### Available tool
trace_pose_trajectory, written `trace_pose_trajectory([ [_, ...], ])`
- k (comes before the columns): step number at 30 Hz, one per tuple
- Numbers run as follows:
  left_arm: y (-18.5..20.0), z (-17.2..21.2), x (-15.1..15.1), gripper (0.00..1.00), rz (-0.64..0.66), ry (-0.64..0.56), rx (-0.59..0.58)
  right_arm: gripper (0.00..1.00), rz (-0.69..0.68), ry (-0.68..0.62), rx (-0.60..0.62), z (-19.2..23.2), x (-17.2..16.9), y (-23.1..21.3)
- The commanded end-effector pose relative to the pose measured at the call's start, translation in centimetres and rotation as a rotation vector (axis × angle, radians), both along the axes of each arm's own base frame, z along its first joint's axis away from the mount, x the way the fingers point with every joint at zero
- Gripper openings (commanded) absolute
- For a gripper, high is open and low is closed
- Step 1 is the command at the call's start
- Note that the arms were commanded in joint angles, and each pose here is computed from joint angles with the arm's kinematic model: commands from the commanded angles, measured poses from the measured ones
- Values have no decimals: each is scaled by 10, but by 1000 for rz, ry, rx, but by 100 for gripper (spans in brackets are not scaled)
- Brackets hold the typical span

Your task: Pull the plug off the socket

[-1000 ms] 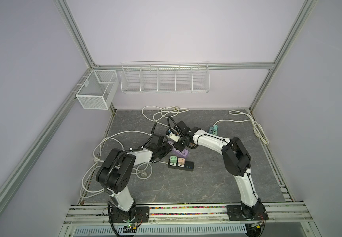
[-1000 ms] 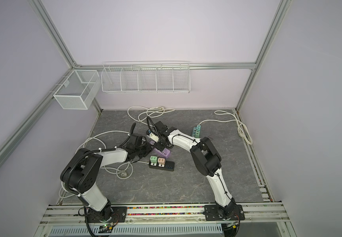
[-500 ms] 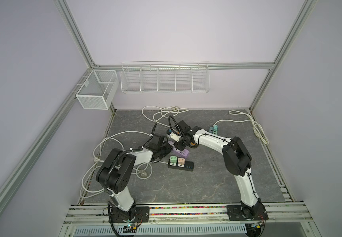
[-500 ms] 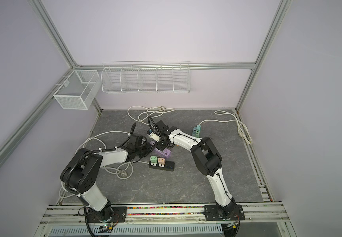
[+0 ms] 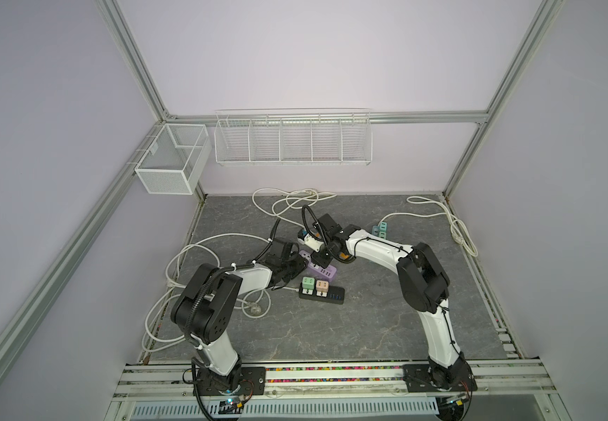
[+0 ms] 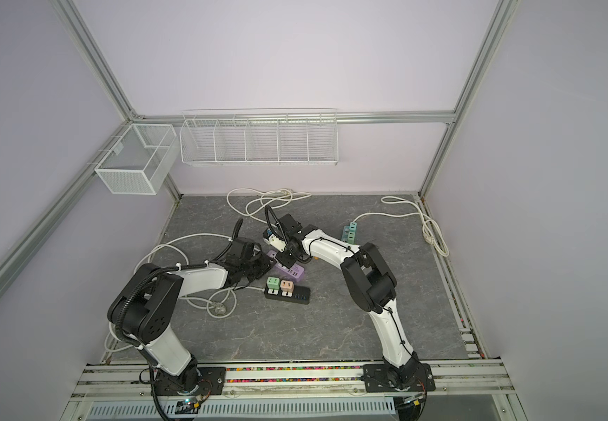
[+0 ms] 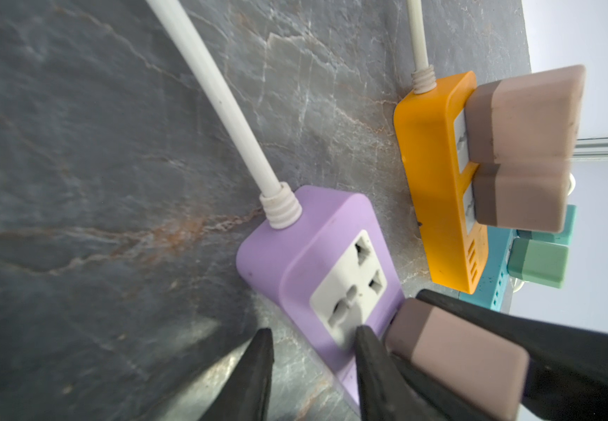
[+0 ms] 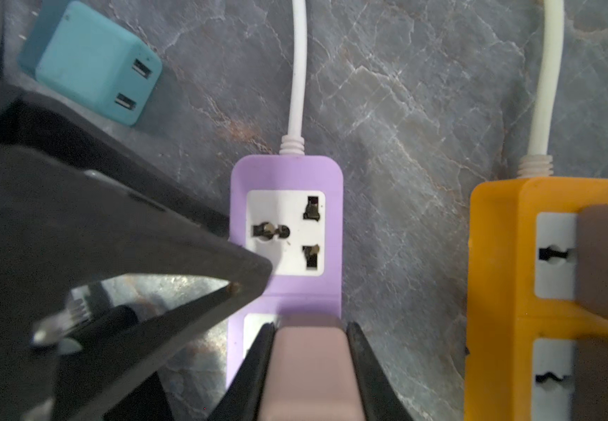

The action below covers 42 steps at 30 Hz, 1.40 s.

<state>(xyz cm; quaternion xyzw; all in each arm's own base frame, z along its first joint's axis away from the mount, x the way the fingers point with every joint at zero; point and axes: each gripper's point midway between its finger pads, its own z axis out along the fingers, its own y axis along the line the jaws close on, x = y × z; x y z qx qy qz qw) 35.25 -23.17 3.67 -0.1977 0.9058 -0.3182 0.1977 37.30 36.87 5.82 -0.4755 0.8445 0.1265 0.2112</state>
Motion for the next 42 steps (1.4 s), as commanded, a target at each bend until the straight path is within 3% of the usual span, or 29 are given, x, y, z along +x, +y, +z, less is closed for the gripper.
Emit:
trace_pose_trajectory([
  [1,35,-60,-48,38,22,224,179,22,9,-64,105,52,2,12],
  [6,37,-66,-53,38,31,237,171,21,17,-135,38,46,11,7],
  [12,40,-71,-56,38,31,251,184,21,-16,-124,81,54,24,-2],
  [20,43,-69,-55,39,37,253,208,20,65,-61,69,39,-10,16],
  [29,42,-72,-56,39,40,268,209,19,-40,-77,97,54,27,-11],
  [36,43,-74,-56,39,53,275,212,18,62,-66,79,48,-8,13],
  [39,39,-71,-55,39,45,277,190,17,42,-87,87,53,-2,10],
  [42,21,-56,-48,39,19,240,91,17,7,-67,114,54,8,5],
])
